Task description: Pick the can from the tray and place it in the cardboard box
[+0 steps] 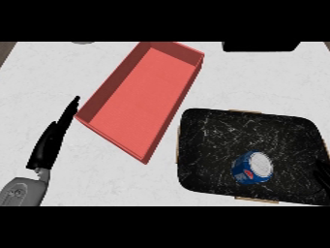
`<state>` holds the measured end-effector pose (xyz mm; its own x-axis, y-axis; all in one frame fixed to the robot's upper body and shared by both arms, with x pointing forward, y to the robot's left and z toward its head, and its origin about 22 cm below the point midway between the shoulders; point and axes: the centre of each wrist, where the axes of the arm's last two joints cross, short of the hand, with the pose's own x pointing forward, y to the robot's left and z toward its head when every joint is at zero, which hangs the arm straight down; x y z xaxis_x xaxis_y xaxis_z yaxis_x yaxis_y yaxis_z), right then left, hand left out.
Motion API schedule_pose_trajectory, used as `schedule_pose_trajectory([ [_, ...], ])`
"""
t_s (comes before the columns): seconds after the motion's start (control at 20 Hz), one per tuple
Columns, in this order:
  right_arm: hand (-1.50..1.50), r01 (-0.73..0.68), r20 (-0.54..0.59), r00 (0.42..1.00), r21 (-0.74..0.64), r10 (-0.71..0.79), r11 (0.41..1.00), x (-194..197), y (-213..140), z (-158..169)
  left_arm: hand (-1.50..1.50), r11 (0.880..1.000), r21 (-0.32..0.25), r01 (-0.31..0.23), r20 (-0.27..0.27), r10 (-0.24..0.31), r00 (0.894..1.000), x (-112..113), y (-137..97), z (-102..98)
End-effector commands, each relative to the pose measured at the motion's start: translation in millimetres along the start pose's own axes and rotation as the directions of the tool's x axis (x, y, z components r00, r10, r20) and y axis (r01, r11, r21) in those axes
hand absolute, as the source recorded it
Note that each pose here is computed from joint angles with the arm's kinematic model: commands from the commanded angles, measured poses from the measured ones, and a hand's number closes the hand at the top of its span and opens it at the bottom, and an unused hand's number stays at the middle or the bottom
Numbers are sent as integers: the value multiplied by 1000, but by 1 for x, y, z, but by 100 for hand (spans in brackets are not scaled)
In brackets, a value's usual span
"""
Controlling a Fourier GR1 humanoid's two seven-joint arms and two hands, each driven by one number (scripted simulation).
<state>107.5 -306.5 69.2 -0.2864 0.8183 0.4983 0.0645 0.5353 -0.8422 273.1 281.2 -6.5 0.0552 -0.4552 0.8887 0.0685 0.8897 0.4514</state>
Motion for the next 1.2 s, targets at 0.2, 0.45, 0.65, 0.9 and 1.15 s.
schedule_pose_trajectory([
  [0.2, -150, -52, 32, 998, -51, 54, 997, 2, 1, -18, 0, 1000, 0, 17, -3, -17, 1000, 3, 4, -2],
  [0.45, -150, -73, 35, 997, 14, 73, 997, 13, 31, -25, 0, 1000, -6, 7, 18, -7, 1000, 4, -9, 7],
  [0.65, -150, -76, 9, 997, 28, 76, 997, 12, 42, -23, 0, 1000, -7, 0, -11, 0, 1000, 8, -9, 7],
  [0.9, -150, -85, -12, 996, 21, 85, 996, -9, 29, -57, 0, 1000, -1, -1, -5, 1, 1000, -5, 13, 4],
  [1.15, -150, -71, -3, 997, 16, 71, 997, 19, 55, -51, 0, 1000, 4, -6, 5, 6, 1000, 2, 14, -8],
])
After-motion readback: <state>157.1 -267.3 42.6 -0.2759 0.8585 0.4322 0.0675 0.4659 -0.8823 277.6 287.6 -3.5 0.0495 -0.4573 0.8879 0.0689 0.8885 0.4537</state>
